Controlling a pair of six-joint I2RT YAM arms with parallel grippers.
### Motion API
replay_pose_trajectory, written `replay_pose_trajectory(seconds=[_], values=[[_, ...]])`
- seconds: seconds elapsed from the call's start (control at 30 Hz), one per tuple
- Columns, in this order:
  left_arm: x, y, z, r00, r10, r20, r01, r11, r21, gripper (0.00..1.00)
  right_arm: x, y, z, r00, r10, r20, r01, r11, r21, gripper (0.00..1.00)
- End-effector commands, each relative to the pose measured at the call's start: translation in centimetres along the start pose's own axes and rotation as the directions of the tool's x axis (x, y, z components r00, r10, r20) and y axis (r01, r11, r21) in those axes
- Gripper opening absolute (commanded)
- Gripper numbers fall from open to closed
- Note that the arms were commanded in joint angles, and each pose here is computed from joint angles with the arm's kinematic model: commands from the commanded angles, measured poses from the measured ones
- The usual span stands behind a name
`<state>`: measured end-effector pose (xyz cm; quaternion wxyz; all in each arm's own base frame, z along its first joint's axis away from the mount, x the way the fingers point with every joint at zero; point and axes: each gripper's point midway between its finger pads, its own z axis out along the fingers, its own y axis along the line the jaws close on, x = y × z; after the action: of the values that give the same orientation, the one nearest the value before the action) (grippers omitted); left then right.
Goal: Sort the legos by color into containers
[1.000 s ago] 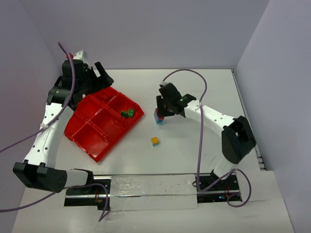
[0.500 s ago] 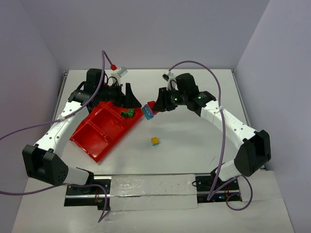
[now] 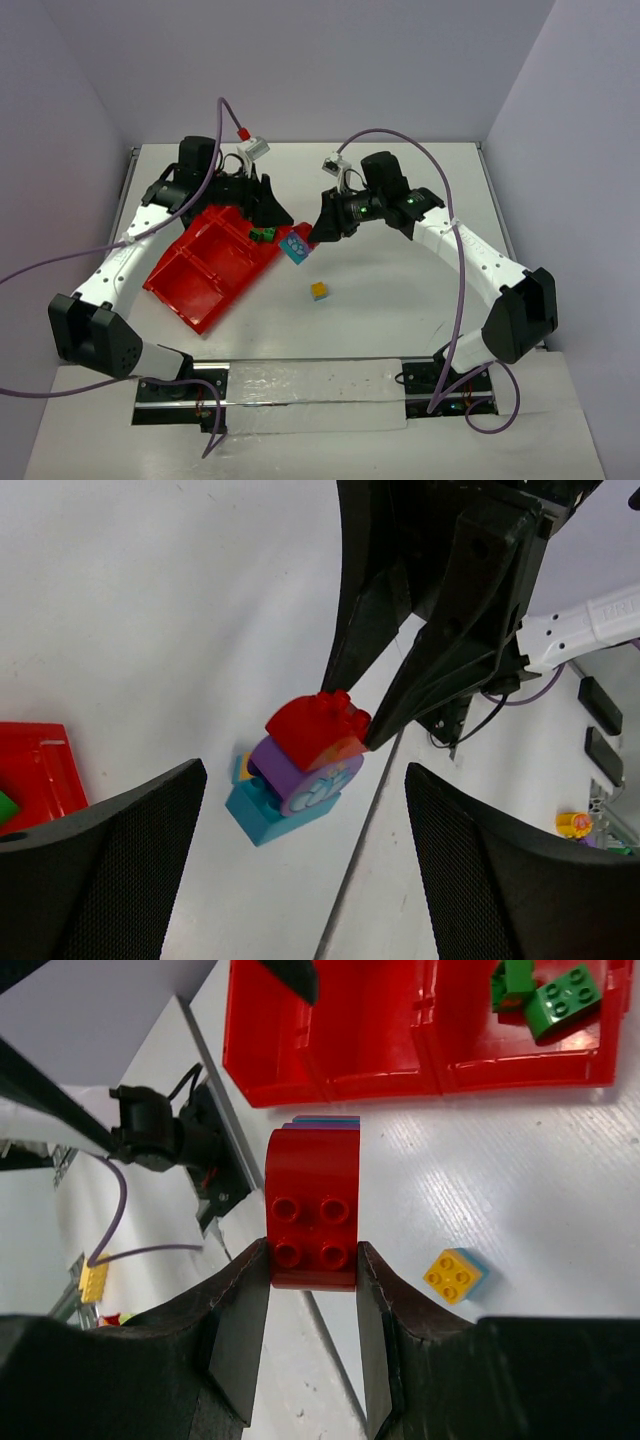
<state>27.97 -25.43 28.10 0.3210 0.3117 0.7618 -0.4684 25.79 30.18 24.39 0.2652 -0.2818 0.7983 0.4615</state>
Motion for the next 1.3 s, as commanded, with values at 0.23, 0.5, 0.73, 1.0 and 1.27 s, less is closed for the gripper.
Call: replay_pose_trajectory(seconds=[0.23, 0.5, 0.73, 1.0, 1.27], values=[[0.3, -1.9, 0.8, 0.993, 0.11, -0.047, -0.095, 0.966, 0.24, 0.88, -1.4, 3.8, -1.6, 0.993, -0.119, 0.02, 0.121, 0.981, -0.153, 0.25], [0.7, -4.4, 0.1, 0.989, 0.147, -0.015, -0.129, 0.907, 0.401, 0.89, -1.1, 4.2, -1.6, 0.992, -0.126, 0.001, 0.124, 0.975, -0.184, 0.25], [0.8, -4.9, 0.1, 0.989, 0.146, -0.016, -0.125, 0.892, 0.434, 0.87, -1.2, 4.2, -1.5, 0.992, -0.125, -0.003, 0.123, 0.974, -0.191, 0.25], [0.9, -5.2, 0.8, 0.988, 0.152, -0.042, -0.118, 0.889, 0.442, 0.83, -1.4, 4.3, -1.5, 0.993, -0.121, -0.002, 0.118, 0.974, -0.196, 0.25], [1.3, -5.2, 1.4, 0.987, 0.147, -0.059, -0.106, 0.889, 0.445, 0.81, -1.5, 4.4, -1.5, 0.993, -0.12, 0.001, 0.118, 0.974, -0.195, 0.25]])
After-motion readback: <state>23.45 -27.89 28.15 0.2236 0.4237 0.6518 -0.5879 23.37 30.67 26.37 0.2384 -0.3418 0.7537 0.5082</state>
